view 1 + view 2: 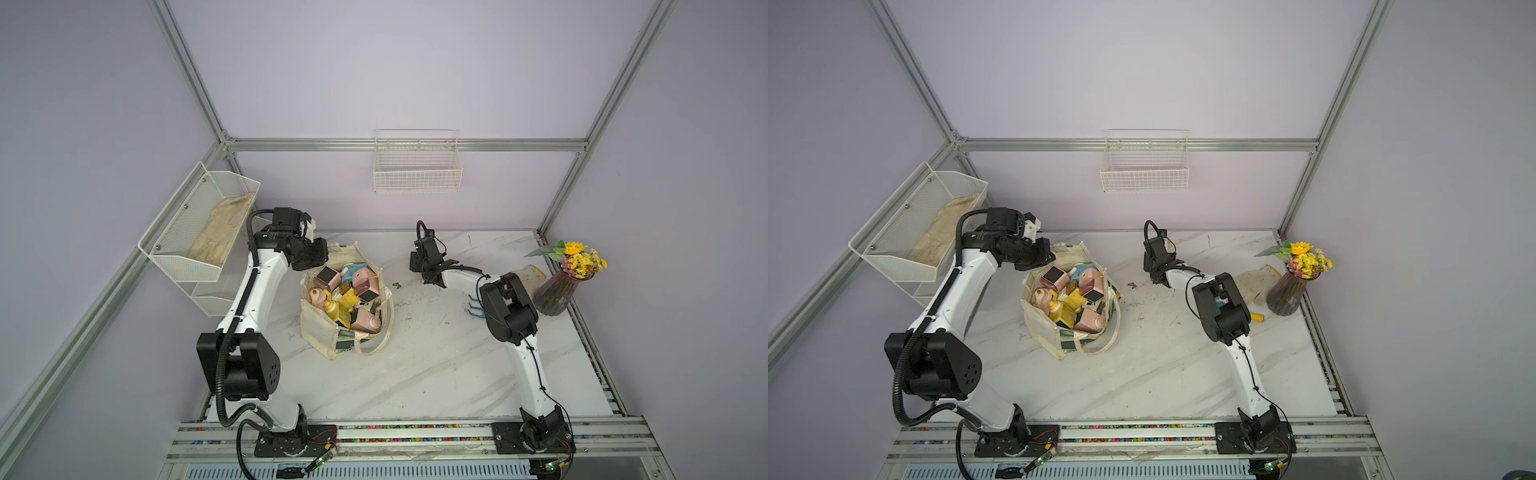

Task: Take out the pencil sharpeners from the tote bags
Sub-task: Place the pencil sharpener at the center of the board.

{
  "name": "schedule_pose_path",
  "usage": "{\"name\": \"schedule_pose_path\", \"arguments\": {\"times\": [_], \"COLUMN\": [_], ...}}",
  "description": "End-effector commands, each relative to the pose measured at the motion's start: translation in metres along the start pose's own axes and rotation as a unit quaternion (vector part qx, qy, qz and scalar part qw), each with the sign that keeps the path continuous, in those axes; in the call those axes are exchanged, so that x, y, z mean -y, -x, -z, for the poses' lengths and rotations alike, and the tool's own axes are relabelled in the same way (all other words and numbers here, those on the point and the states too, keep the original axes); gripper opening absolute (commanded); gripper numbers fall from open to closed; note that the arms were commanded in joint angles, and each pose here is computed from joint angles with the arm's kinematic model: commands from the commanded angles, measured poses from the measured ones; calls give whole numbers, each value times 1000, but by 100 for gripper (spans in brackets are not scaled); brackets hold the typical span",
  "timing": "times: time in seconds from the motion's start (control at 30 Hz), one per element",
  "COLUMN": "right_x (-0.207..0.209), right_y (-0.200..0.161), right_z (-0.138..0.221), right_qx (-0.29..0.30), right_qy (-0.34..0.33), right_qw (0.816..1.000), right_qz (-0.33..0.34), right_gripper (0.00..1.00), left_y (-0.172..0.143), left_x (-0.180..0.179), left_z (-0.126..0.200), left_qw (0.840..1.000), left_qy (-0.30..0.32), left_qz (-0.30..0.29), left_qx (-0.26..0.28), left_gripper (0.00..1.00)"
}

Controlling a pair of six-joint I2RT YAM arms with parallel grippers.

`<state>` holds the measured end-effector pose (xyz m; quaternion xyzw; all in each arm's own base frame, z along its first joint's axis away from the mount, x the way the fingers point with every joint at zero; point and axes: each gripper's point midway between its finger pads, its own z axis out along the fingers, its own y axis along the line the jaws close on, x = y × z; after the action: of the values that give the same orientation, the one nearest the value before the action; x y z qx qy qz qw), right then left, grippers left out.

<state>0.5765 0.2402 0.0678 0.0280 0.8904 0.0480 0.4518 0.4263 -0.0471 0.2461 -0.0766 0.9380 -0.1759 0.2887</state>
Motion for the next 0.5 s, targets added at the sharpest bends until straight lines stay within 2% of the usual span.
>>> {"name": "schedule_pose_path", "arguments": {"times": [0.0,0.23,0.47], "right_x": [-14,-27,-47], "right_y": [34,71,98], "right_z": [28,85,187], "right_qx": [28,45,74], "right_qy": [37,97,189], "right_qw": [999,994,979], "right_qz": [-11,-18,-7], "right_gripper": [76,78,76], "left_y": [6,6,6], "left_x": [8,8,8], "left_z": [12,13,13], "left_qw": [999,999,999], "left_qy": [-15,-15,-16], "left_qz": [-10,-11,-10], "left_qx": [29,31,30], "left_gripper": [0,0,0]}}
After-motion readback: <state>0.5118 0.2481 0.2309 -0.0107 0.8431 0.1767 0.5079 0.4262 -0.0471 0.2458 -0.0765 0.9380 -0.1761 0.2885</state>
